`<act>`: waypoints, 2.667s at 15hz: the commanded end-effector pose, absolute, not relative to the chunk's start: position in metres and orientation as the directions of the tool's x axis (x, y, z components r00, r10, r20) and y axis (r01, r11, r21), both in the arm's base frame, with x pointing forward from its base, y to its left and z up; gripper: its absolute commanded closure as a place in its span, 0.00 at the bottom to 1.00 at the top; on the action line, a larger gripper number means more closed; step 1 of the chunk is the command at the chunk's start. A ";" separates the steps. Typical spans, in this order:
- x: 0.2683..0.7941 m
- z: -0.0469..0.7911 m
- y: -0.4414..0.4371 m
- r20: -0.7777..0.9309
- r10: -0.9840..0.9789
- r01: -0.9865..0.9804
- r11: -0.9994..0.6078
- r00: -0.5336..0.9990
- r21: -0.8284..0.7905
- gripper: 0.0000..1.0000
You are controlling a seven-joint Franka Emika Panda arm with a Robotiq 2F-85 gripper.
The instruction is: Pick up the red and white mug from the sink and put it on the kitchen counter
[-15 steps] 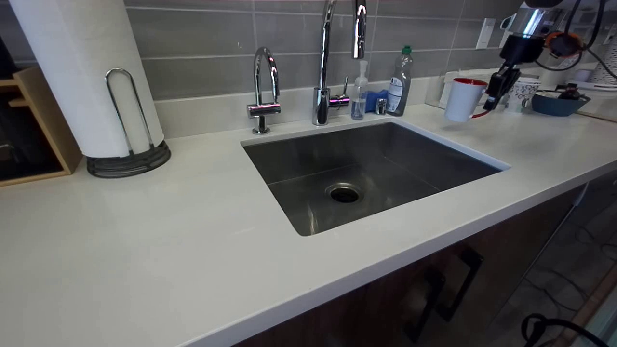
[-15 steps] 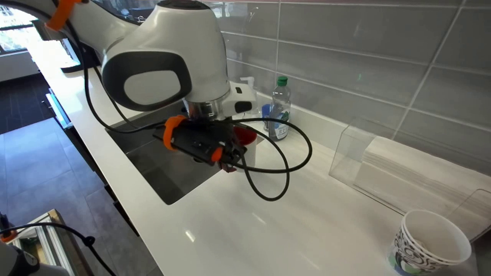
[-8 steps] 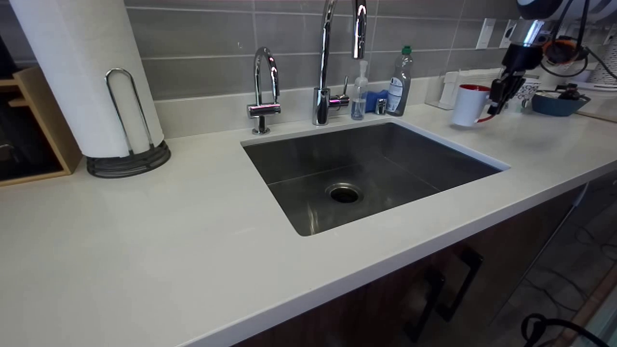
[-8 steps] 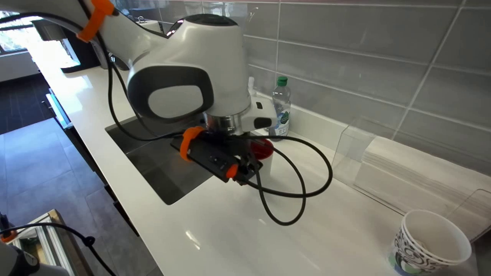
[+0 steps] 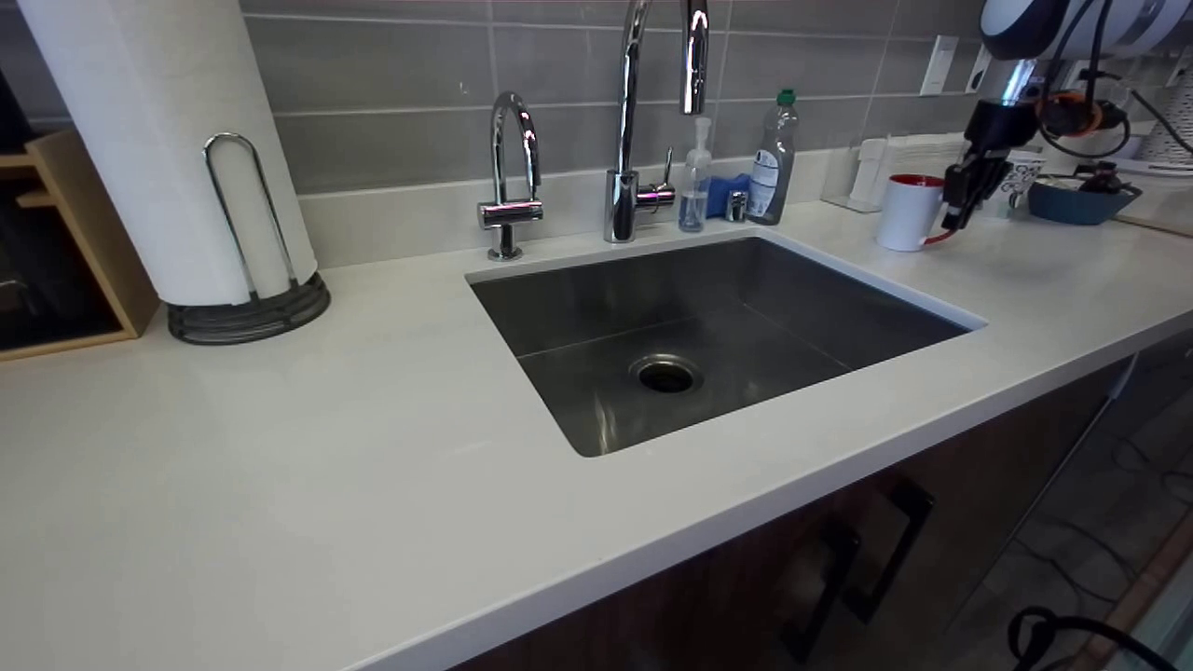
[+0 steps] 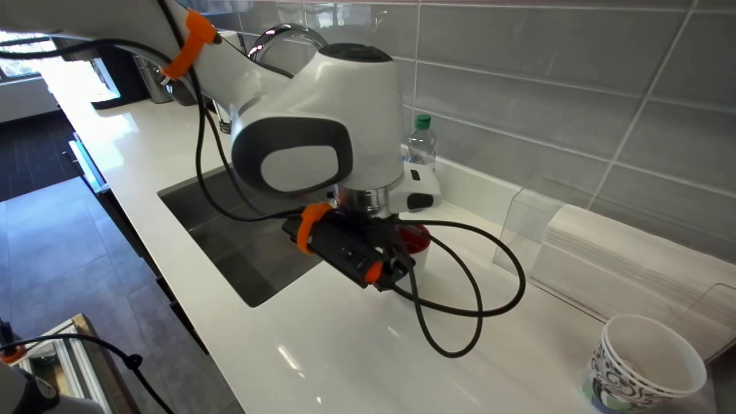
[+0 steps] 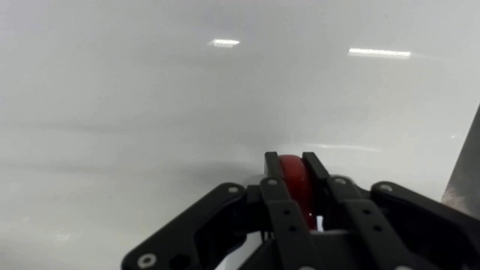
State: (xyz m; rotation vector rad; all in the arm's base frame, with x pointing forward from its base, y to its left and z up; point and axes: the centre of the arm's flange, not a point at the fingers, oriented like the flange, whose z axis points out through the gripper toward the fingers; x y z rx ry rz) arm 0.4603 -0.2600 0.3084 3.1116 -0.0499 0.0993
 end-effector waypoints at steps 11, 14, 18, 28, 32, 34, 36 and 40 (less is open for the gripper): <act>0.473 0.328 -0.266 0.106 -0.051 -0.051 -0.999 0.993 -0.004 0.07; 0.462 0.340 -0.258 0.112 -0.070 -0.066 -0.997 0.991 -0.035 0.00; 0.440 0.366 -0.251 0.107 -0.127 -0.125 -0.992 0.986 -0.030 0.00; 0.386 0.423 -0.166 0.151 -0.235 -0.230 -0.972 0.960 -0.049 0.00; 0.372 0.454 -0.105 0.140 -0.220 -0.216 -0.976 0.966 -0.040 0.00; 0.365 0.469 -0.074 0.126 -0.223 -0.222 -0.975 0.967 -0.021 0.00; 0.357 0.481 -0.049 0.119 -0.237 -0.240 -0.971 0.964 0.013 0.00; 0.364 0.486 -0.045 0.128 -0.232 -0.234 -0.972 0.964 0.002 0.00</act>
